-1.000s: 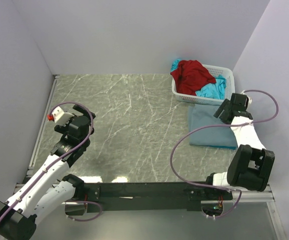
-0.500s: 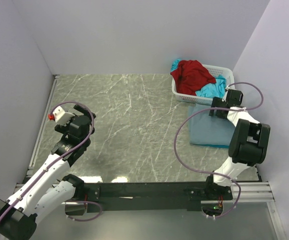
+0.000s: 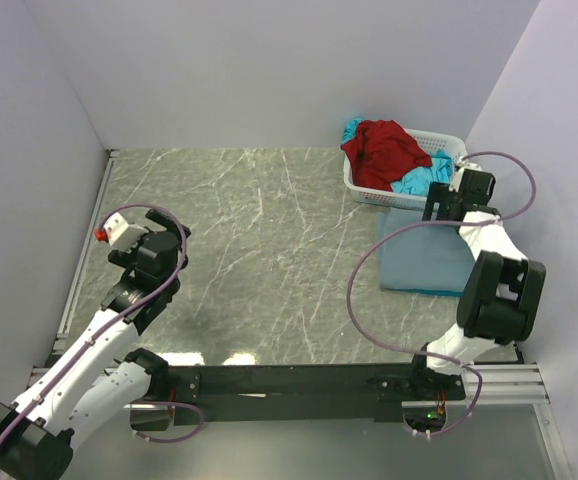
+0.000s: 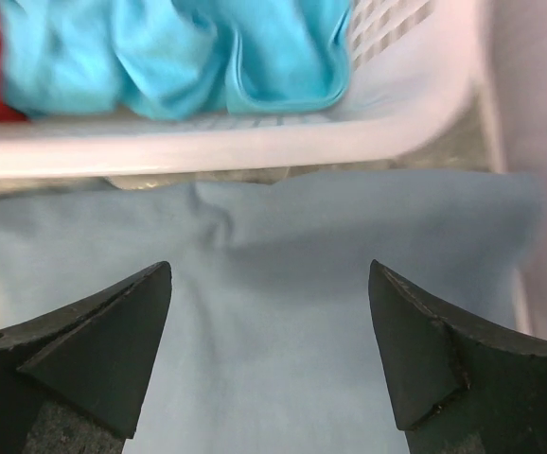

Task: Fold and stack the t-shirts
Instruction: Neatly place the folded tshirt to the corner, then reset both grippers

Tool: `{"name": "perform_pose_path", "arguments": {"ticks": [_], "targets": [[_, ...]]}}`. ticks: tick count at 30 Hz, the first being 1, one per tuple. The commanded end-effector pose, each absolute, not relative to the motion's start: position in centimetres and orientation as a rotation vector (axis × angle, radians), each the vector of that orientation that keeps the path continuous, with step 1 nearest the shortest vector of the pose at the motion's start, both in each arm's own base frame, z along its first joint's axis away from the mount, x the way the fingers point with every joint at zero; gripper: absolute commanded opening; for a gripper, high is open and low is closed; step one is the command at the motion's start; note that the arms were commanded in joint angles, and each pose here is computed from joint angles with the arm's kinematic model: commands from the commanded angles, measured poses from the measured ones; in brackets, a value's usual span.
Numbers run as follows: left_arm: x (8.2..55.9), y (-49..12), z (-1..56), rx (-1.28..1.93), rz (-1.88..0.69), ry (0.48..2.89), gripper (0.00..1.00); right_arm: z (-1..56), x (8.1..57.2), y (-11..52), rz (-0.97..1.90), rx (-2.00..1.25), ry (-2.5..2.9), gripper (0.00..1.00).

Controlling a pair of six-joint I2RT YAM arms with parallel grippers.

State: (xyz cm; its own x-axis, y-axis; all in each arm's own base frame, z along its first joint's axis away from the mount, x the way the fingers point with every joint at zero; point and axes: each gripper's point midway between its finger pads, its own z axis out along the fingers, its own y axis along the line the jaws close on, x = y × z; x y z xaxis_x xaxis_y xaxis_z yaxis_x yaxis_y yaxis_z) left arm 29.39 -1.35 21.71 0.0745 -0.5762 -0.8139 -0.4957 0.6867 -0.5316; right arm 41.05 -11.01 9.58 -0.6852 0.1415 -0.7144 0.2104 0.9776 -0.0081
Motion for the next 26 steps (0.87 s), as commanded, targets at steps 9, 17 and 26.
{"name": "perform_pose_path", "arguments": {"ticks": [9, 17, 26], "targets": [[29.0, -1.2, 24.4, -0.956, -0.133, 1.517, 0.99, 21.6, 36.2, -7.9, 0.083, 0.574, 1.98, 0.92], [29.3, -3.6, 23.5, -0.907, -0.241, 1.621, 0.99, 23.8, 32.1, -2.6, 0.338, 0.449, 1.84, 0.93], [28.1, -3.5, 23.7, -0.911, -0.261, 1.644, 0.99, 23.3, 31.2, -2.9, 0.332, 0.518, 1.791, 0.95]]}}
